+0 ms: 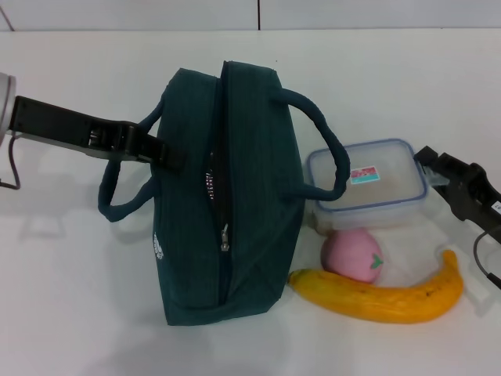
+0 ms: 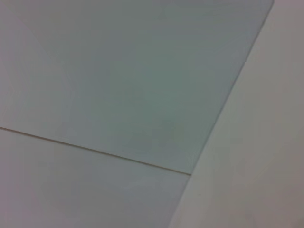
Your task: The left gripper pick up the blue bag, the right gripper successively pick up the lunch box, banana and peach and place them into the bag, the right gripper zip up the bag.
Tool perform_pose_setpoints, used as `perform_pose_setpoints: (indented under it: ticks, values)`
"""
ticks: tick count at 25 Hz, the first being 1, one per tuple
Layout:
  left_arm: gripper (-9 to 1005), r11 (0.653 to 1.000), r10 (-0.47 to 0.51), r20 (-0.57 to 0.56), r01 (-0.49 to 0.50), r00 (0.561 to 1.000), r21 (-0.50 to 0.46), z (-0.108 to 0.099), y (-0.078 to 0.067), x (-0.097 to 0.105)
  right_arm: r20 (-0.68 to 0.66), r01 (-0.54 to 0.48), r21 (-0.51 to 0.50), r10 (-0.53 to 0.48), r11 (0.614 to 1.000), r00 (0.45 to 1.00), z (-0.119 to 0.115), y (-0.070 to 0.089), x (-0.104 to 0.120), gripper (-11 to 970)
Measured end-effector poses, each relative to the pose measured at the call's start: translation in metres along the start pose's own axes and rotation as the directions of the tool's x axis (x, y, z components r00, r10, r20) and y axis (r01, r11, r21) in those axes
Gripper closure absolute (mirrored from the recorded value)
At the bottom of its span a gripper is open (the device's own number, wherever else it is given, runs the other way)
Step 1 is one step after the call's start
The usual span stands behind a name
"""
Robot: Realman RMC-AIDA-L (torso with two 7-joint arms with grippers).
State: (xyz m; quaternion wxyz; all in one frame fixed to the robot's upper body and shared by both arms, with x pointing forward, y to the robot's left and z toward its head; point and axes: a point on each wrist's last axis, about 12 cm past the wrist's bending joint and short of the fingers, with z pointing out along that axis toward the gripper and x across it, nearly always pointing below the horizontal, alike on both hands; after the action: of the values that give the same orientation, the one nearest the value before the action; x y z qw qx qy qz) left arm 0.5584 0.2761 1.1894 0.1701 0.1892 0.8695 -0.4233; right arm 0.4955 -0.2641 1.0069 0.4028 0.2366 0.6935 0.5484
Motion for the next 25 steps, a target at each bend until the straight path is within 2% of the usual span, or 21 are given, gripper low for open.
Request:
perform_pose_setpoints:
  ticks: [4, 9, 15, 25]
  values:
    - [955, 1.000, -0.002, -0.001, 0.002, 1.000, 0.002, 0.0004, 0.0003, 0.0002, 0.003, -0.013, -0.030, 0.013, 0.999, 1.000, -0.0008, 0.0032, 0.0000, 717]
    - [954, 1.000, -0.005, -0.002, 0.005, 1.000, 0.004, 0.0008, 0.0008, 0.0006, 0.004, -0.028, -0.037, 0.029, 0.999, 1.000, -0.0011, 0.0040, -0.0001, 862]
    - [954, 1.000, -0.004, -0.002, 0.004, 1.000, 0.004, 0.0009, 0.0006, 0.0000, 0.006, -0.062, -0.035, 0.063, 0.997, 0.998, -0.0009, 0.0037, -0.0004, 864]
    - [955, 1.000, 0.005, -0.001, -0.005, 1.000, 0.011, 0.0033, -0.0007, -0.0005, -0.001, -0.267, -0.039, 0.267, 0.963, 0.964, -0.0008, 0.0042, -0.0005, 860]
